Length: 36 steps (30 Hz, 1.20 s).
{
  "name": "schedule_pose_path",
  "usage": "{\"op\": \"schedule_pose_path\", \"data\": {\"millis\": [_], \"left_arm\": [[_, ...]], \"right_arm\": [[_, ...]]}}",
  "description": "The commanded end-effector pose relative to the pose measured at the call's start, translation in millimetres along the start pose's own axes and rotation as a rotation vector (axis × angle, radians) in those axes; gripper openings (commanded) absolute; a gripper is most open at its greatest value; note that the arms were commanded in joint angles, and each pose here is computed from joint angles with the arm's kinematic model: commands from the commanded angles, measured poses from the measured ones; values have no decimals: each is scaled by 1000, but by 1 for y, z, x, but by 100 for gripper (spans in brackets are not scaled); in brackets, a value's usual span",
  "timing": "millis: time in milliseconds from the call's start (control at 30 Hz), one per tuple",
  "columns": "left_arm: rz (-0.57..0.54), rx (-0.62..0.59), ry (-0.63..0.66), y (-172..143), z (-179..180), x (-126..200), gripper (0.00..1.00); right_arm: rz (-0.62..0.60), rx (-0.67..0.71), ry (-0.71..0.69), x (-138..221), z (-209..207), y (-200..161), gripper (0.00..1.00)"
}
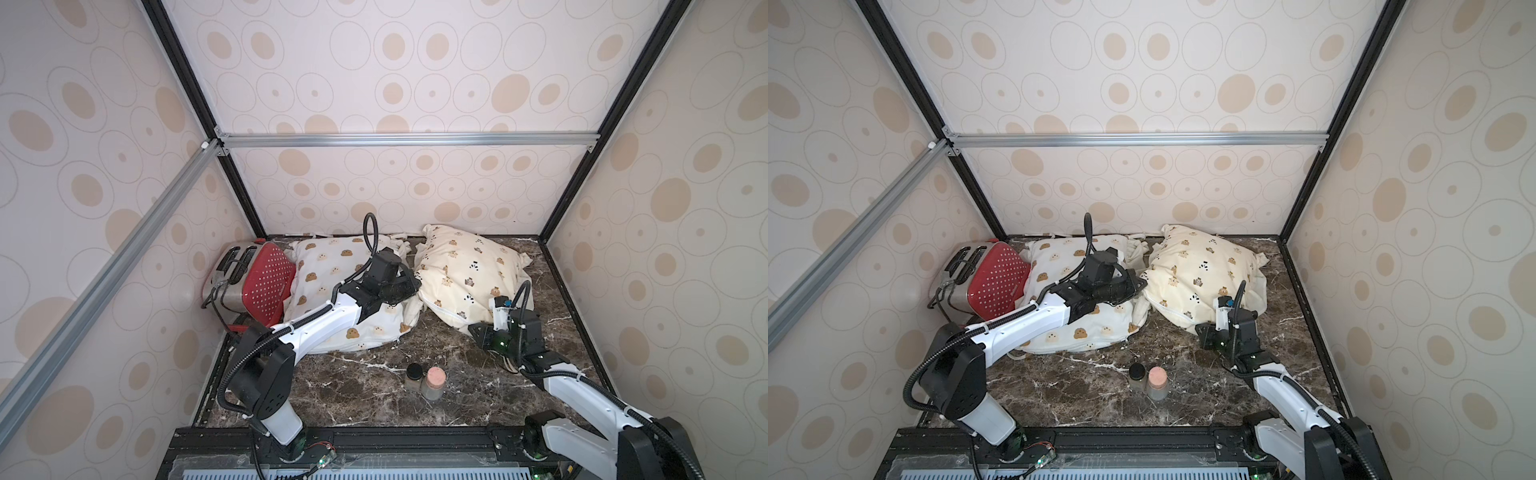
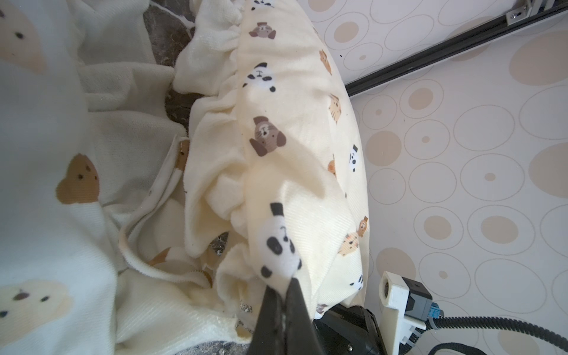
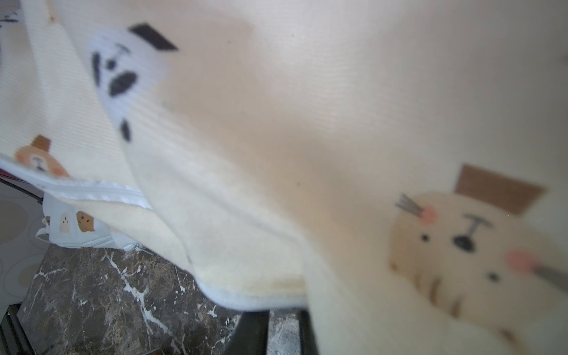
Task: Zip up pillowcases
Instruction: Zip the zipper on the pillowcase.
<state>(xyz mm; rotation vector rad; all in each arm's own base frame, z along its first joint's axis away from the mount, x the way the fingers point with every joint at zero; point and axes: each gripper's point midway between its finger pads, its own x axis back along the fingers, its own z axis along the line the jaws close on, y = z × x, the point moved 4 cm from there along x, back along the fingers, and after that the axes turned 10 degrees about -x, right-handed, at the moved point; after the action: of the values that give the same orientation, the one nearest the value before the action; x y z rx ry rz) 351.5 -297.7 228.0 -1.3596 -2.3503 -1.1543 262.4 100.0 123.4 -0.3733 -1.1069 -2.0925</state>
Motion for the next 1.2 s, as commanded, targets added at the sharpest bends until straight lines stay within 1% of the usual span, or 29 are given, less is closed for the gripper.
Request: {"op": "schedule_pose_path", "data": {"millis": [0, 200, 300, 367, 667, 833, 1033, 1100, 1167], "left_arm": [[-54, -32, -57, 21, -23, 12, 0], [-52, -31, -54, 20, -21, 12, 0], [-50, -30, -50, 19, -20, 12, 0], [-53, -30, -48, 20, -19, 12, 0], [-57, -32, -39, 20, -18, 12, 0], [-61, -33, -32, 20, -17, 13, 0], [-110, -15, 7, 27, -10, 19, 0], [-143, 14, 36, 32, 0, 20, 0], [-170, 60, 36, 38, 12, 19, 0]], "right_arm": [[-43, 28, -2, 2, 0, 7, 18], [-55, 36, -20, 3, -1, 10, 11], [-52, 36, -40, 5, -3, 10, 3], [-50, 32, -54, 5, -5, 10, 0], [-22, -9, -124, 12, -10, 9, 0], [17, -40, -172, 16, -14, 4, 0], [70, -127, -313, 29, -28, -3, 0], [74, -170, -391, 38, -36, -7, 0], [101, -210, -443, 48, -42, -12, 0]]}}
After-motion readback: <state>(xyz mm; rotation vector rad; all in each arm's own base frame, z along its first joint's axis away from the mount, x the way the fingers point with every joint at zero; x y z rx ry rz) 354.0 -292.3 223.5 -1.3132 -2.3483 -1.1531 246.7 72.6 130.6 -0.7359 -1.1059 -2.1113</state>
